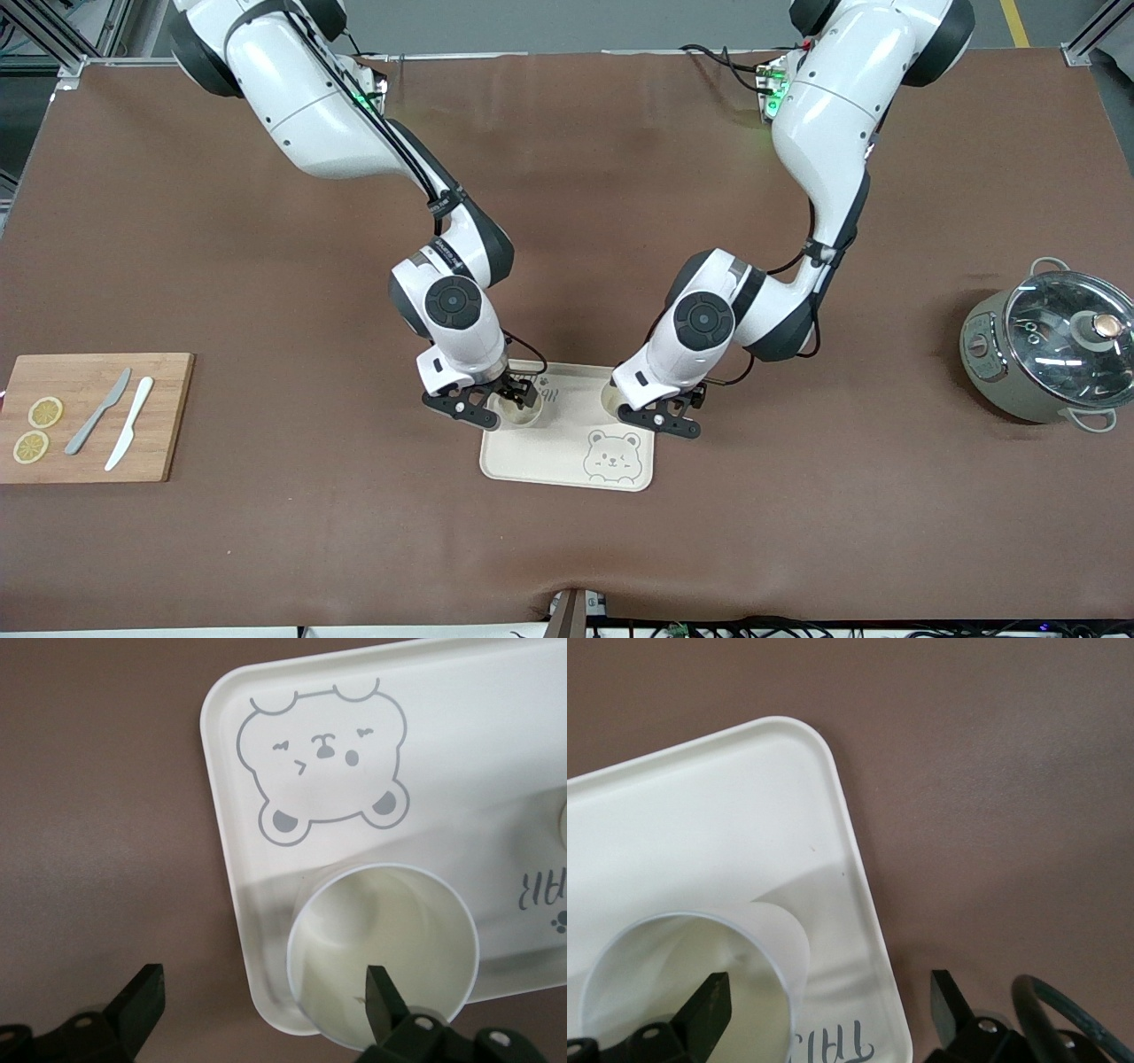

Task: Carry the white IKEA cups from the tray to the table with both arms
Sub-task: 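Close the left gripper and the right gripper on the cup rims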

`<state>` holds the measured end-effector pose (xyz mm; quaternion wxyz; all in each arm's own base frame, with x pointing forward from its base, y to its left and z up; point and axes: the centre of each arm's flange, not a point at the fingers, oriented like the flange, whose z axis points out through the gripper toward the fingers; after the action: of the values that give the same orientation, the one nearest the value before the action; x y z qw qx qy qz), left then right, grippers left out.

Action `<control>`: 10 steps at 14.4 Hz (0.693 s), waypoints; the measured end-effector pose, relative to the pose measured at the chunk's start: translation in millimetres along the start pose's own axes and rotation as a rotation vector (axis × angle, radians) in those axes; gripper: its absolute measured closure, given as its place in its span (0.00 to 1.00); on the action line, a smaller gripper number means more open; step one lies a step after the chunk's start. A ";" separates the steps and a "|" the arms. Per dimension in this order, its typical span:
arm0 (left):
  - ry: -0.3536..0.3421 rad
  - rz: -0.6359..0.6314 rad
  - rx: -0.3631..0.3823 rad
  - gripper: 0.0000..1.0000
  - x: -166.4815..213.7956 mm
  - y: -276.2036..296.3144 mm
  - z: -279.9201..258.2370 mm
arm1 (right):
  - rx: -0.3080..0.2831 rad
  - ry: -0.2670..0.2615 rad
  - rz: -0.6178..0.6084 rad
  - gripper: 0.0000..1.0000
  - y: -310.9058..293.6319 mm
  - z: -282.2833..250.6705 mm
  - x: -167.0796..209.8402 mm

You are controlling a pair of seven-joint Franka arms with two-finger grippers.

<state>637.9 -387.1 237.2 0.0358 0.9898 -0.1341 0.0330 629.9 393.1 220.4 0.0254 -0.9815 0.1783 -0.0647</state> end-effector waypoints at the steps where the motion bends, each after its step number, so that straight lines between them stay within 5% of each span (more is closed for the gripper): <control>1: 0.004 0.000 -0.001 0.00 0.3 0.4 0.3 | 0.002 0.001 0.000 0.02 -0.4 0.3 -0.2; 6: 0.004 -0.016 -0.002 0.11 -0.1 0.7 3.7 | 0.007 0.002 -0.002 0.56 -1.6 2.2 -1.4; 10: -0.001 -0.020 -0.001 0.53 -0.5 -0.7 7.7 | 0.012 0.005 -0.004 0.96 -3.6 1.4 -2.3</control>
<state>638.0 -386.9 229.5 0.0367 0.9911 -0.1242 0.0322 629.1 397.3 219.0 0.0309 -0.9815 0.1761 -0.0685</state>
